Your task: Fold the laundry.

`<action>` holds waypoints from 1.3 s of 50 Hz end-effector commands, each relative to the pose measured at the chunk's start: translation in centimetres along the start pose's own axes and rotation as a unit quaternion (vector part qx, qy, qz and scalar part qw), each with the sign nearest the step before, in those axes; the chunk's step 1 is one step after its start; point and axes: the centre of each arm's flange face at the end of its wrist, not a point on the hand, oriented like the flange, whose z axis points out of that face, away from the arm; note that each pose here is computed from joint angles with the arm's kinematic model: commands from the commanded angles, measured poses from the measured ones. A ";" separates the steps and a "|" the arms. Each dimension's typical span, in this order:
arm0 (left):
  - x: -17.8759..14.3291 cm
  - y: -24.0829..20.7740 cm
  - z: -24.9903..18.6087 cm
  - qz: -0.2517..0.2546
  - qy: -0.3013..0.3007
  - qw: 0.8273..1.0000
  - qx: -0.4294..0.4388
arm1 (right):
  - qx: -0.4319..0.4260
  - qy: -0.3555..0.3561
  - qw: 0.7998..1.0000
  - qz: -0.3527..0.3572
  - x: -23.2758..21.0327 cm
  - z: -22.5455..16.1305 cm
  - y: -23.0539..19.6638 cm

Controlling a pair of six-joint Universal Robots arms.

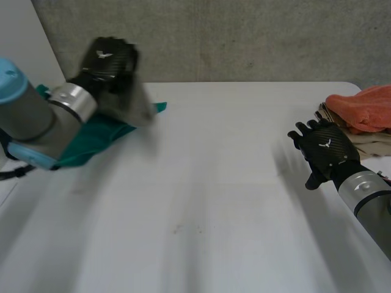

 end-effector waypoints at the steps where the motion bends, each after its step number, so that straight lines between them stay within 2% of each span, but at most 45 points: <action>1: 15.6 -4.3 -5.3 -0.111 0.165 0.980 -0.006 | -0.001 0.009 1.000 -0.001 0.7 0.0 0.1; 3: 19.4 -4.3 -6.6 -0.119 0.206 0.971 -0.014 | -0.002 0.009 1.000 -0.001 0.7 0.0 0.1; 8: 22.9 -2.3 -7.5 -0.105 0.240 0.964 -0.040 | -0.006 0.005 1.000 0.002 0.7 -0.1 0.1; 14: 22.1 -1.4 -7.7 -0.059 0.209 0.973 -0.074 | -0.004 0.010 1.000 0.006 1.1 0.0 -0.1; 18: 18.9 -1.8 -7.5 -0.039 0.142 0.983 -0.106 | 0.002 0.034 0.999 0.003 2.9 0.0 -0.7; 19: 17.2 -2.1 -7.6 -0.036 0.109 0.986 -0.122 | 0.004 0.037 0.999 0.002 3.2 0.0 -0.9; 23: 14.5 -2.0 -8.9 -0.029 0.044 0.984 -0.169 | 0.001 0.022 1.000 0.007 3.7 -0.7 -2.4; 26: 13.9 -1.4 -10.3 -0.023 0.016 0.979 -0.202 | -0.009 -0.019 1.000 0.020 3.5 -1.4 -3.6; 35: 14.2 1.3 -13.4 -0.023 0.006 0.963 -0.270 | -0.064 -0.144 0.985 0.073 1.1 -3.2 -5.6; 40: 14.9 2.7 -14.5 -0.028 0.015 0.954 -0.298 | -0.037 -0.222 0.973 0.041 -4.3 -2.2 -6.4; 44: 15.4 3.7 -14.9 -0.030 0.024 0.949 -0.313 | -0.003 -0.253 0.968 0.004 -7.1 -1.2 -7.1; 56: 17.5 6.5 -14.6 -0.028 0.051 0.939 -0.339 | 0.033 -0.296 0.950 -0.090 -11.6 2.2 -6.0; 65: 18.3 6.2 -14.1 -0.022 0.061 0.943 -0.327 | 0.030 -0.281 0.954 -0.097 -11.9 4.2 -5.4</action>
